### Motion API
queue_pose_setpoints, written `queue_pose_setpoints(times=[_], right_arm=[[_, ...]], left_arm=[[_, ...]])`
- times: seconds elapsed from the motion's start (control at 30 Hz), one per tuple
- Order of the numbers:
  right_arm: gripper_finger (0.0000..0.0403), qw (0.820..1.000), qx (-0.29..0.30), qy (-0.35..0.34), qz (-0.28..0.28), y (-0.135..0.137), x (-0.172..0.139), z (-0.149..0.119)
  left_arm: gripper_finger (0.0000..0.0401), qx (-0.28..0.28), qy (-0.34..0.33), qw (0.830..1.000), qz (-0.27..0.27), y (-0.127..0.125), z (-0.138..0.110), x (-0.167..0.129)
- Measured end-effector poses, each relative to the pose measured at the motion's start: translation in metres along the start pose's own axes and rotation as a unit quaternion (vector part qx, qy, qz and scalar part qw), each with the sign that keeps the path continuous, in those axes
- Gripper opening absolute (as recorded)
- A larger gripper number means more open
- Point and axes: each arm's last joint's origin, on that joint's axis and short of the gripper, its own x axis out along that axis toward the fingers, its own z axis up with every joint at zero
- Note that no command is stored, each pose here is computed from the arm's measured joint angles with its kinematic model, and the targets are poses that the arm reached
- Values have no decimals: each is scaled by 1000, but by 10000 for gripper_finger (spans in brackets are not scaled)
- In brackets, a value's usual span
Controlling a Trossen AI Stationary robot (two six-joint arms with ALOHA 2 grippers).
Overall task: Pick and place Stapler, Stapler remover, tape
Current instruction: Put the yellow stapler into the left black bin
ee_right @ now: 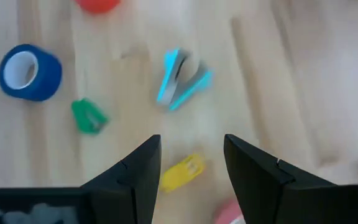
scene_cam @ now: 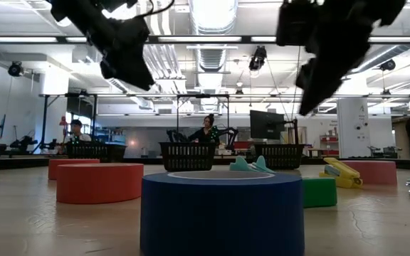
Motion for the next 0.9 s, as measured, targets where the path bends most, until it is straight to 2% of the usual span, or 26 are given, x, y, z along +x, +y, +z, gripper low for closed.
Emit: queue_pose_setpoints(times=[0.13, 0.43, 0.6, 0.9], right_arm=[[171, 998, 57, 11, 4, 11, 0, -10], [171, 991, 125, 2, -42, 10, 7, -28], [171, 989, 138, 20, -55, 7, 20, -41], [171, 988, 131, 38, -71, 10, 53, -43]], left_arm=[[181, 4, -21, 1000, -13, -6, 3, -1], [179, 15, -26, 999, -13, -6, 4, -1], [179, 15, -26, 999, -13, -6, 4, -1], [179, 15, -26, 999, -13, -6, 4, -1]])
